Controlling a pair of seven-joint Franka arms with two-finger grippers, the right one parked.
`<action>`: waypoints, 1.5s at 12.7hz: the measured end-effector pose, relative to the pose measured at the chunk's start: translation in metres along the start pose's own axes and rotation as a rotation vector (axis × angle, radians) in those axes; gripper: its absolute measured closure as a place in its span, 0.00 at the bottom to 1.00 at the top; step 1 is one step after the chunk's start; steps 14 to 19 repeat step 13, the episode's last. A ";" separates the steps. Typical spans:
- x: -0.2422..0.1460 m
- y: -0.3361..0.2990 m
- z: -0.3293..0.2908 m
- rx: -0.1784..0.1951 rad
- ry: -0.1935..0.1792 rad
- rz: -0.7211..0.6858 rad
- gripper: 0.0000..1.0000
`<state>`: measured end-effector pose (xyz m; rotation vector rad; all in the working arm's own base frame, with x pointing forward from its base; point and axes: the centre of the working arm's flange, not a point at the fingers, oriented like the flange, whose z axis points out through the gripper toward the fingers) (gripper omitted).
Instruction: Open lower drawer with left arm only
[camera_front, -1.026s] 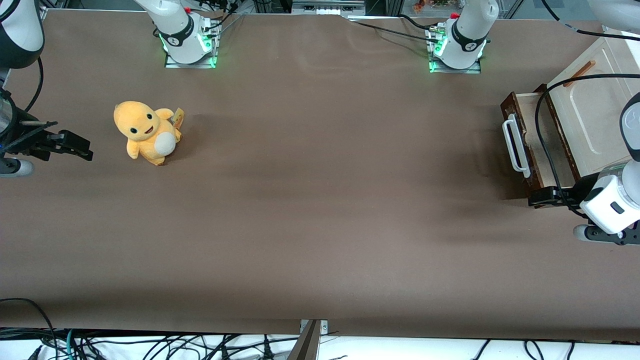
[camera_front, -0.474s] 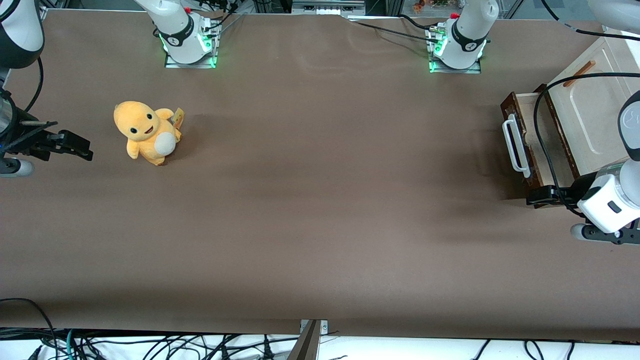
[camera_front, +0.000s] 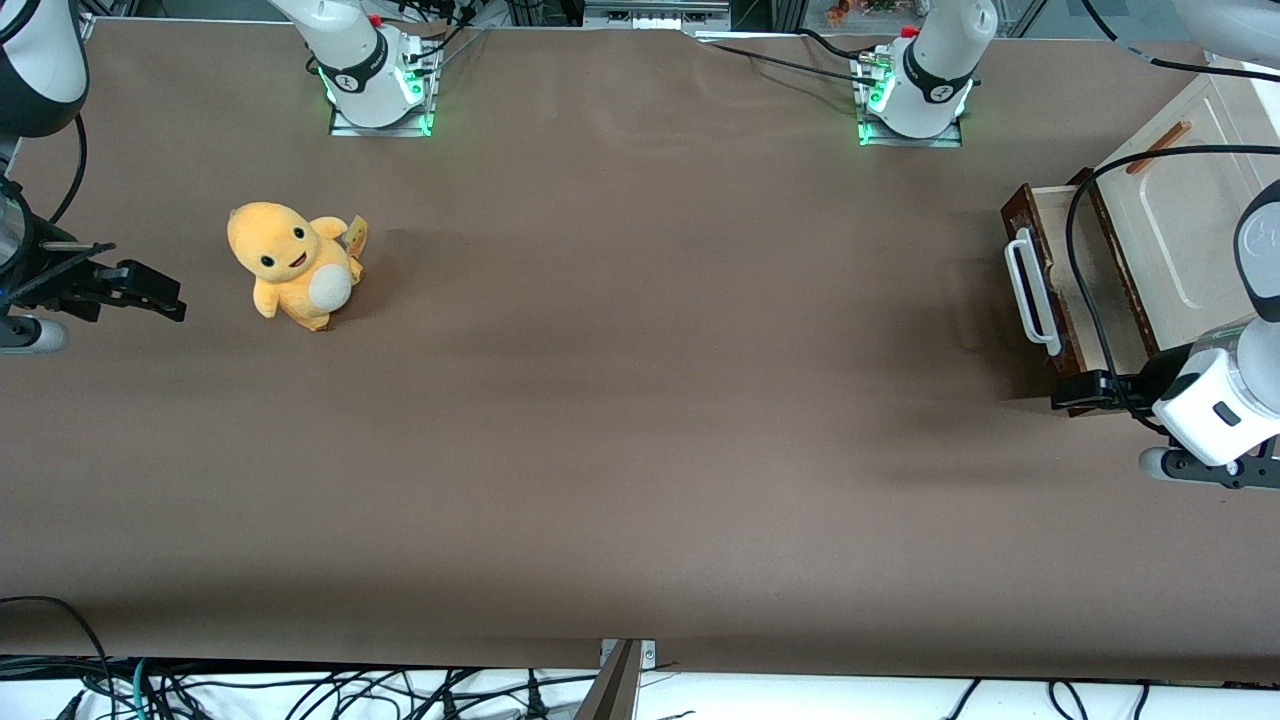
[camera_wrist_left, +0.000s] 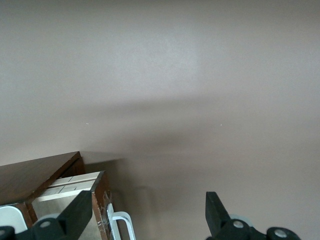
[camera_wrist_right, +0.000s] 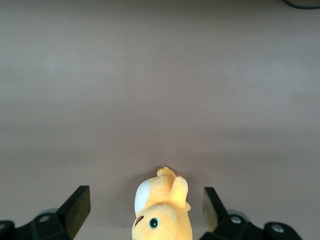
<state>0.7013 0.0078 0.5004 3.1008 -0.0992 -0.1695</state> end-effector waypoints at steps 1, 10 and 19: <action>0.000 -0.001 0.000 0.006 -0.001 0.000 0.00; -0.001 -0.003 0.000 0.063 -0.007 0.004 0.00; 0.000 -0.001 0.000 0.062 -0.007 0.007 0.00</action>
